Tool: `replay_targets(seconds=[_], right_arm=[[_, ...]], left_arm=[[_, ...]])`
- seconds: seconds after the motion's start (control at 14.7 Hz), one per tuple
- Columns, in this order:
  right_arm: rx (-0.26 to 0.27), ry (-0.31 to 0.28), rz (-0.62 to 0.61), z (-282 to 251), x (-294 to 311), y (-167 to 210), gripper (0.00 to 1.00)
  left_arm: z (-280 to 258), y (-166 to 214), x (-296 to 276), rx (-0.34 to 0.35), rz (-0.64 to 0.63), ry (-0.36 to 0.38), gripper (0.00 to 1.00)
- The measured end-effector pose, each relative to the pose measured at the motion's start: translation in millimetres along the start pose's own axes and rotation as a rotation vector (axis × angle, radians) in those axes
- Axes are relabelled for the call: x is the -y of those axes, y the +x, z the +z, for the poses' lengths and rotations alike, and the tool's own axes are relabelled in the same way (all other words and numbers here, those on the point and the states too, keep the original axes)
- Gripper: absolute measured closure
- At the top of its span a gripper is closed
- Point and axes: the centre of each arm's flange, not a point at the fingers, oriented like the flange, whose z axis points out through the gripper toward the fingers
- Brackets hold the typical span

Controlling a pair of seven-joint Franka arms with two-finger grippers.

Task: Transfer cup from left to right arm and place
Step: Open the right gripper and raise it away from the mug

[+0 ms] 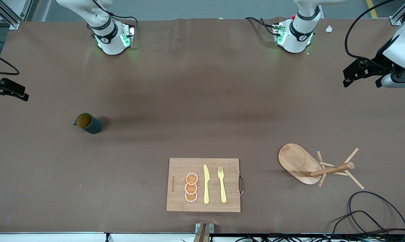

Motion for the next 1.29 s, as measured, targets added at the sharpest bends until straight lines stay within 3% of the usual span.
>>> replay_targets(seconds=[0.2,0.61,0.95,1.29], right_arm=[[0.076,0.005,-0.002,6.4,3.5,-8.1,0.0],[0.104,0.007,-0.003,8.6,4.4,-11.5,0.0],[0.087,0.007,0.032,-4.9,12.5,-30.1,0.0],[0.02,0.01,0.046,-27.9,11.7,-56.3,0.0]], left_arm=[[-0.1,0.0,-0.4,0.0,0.001,0.0,0.0],[-0.2,-0.1,-1.6,0.0,0.003,0.0,0.0],[-0.3,-0.1,-1.7,-0.001,0.003,0.0,0.0],[-0.4,0.0,-1.8,-0.001,0.003,0.0,0.0]])
